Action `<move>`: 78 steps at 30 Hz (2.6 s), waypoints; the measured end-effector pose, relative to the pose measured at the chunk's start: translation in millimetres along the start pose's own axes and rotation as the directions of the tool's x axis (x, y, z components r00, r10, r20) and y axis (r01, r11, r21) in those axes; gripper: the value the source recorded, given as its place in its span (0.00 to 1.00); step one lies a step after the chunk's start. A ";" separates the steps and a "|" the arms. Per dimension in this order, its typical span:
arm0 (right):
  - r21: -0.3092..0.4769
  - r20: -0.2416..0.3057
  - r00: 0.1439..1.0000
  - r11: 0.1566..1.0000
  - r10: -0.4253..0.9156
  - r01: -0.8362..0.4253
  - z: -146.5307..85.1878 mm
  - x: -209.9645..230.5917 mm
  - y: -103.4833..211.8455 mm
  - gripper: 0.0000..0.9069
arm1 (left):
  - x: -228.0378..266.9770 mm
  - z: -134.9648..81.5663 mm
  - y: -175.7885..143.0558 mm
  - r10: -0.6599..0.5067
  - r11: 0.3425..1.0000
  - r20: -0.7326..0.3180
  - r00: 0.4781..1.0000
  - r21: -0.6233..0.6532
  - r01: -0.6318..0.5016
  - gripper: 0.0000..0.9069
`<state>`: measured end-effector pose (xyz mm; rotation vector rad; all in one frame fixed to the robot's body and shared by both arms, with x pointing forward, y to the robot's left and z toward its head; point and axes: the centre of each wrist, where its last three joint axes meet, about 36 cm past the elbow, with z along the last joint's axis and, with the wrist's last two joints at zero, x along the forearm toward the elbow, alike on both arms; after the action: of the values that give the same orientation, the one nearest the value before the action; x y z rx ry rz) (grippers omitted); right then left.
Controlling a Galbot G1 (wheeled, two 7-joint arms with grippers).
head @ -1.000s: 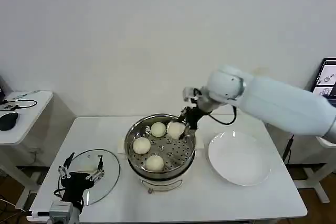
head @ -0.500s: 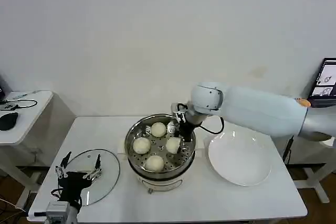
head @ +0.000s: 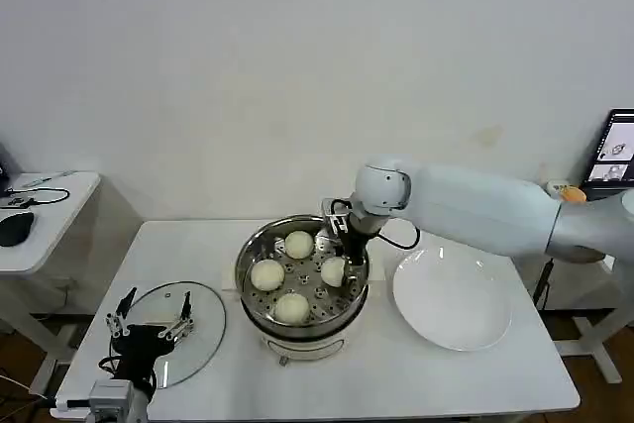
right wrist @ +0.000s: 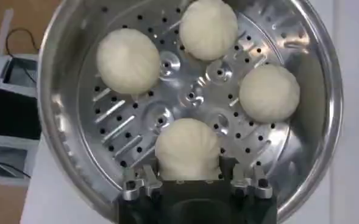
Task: Take steamed baozi put them in steamer then cover it.
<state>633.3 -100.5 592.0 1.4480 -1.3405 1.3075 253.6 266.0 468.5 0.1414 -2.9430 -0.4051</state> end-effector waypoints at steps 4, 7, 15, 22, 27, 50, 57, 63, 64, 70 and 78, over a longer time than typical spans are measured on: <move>0.006 -0.005 1.000 1.000 0.005 -0.005 -1.0 1.1 -1.8 1.00 | -0.1 0.4 -0.8 0.001 1.000 -0.001 1.000 0.001 -0.001 1.00; 0.003 -0.004 1.000 1.000 0.017 -0.017 -0.2 6.2 -3.8 1.00 | 0.1 0.4 -1.6 0.003 1.000 -0.002 1.000 0.002 -0.003 1.00; -0.003 0.024 0.998 0.999 0.051 -0.051 9.5 40.7 -5.6 1.00 | 1.0 -0.8 -2.1 0.011 1.000 0.001 1.000 0.000 -0.011 1.00; -0.048 0.174 0.973 0.988 0.152 -0.146 42.7 107.8 3.6 1.00 | -0.6 -0.3 -3.7 0.018 1.000 0.004 1.000 0.004 -0.018 1.00; -0.114 0.337 0.893 0.954 0.298 -0.276 78.6 152.3 21.0 1.00 | -1.5 3.0 -6.0 0.025 1.000 0.014 1.000 0.008 -0.025 1.00; -0.683 0.502 0.155 0.500 0.851 -0.532 227.2 171.2 151.1 1.00 | 0.4 11.2 -12.5 0.022 0.999 0.066 0.998 0.027 -0.024 1.00; -0.812 0.447 0.008 0.409 0.895 -0.416 235.7 105.8 195.8 1.00 | -1.3 16.3 -6.7 -0.012 1.000 0.077 0.997 -0.025 0.014 1.00; -0.901 0.355 -0.021 0.336 0.935 -0.274 230.8 28.3 246.5 1.00 | -3.6 23.8 -5.6 -0.032 0.995 0.085 0.996 -0.090 0.040 1.00; -0.913 0.337 -0.019 0.322 0.941 -0.250 229.6 14.6 255.8 1.00 | -3.7 25.6 -5.8 -0.035 0.994 0.085 0.996 -0.104 0.044 1.00; -0.968 0.222 0.019 0.223 0.975 -0.117 218.4 -60.3 318.7 1.00 | -4.1 36.1 -3.0 -0.047 0.976 0.085 0.995 -0.209 0.064 1.00; -0.996 0.087 0.101 0.090 0.991 -0.026 208.4 -115.1 389.8 1.00 | -5.1 50.7 2.8 -0.056 0.938 0.079 0.995 -0.338 0.079 1.00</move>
<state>297.9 -341.8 397.5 0.4283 -3.1063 -0.2493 249.3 282.4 420.4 0.1867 -2.8829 -0.9381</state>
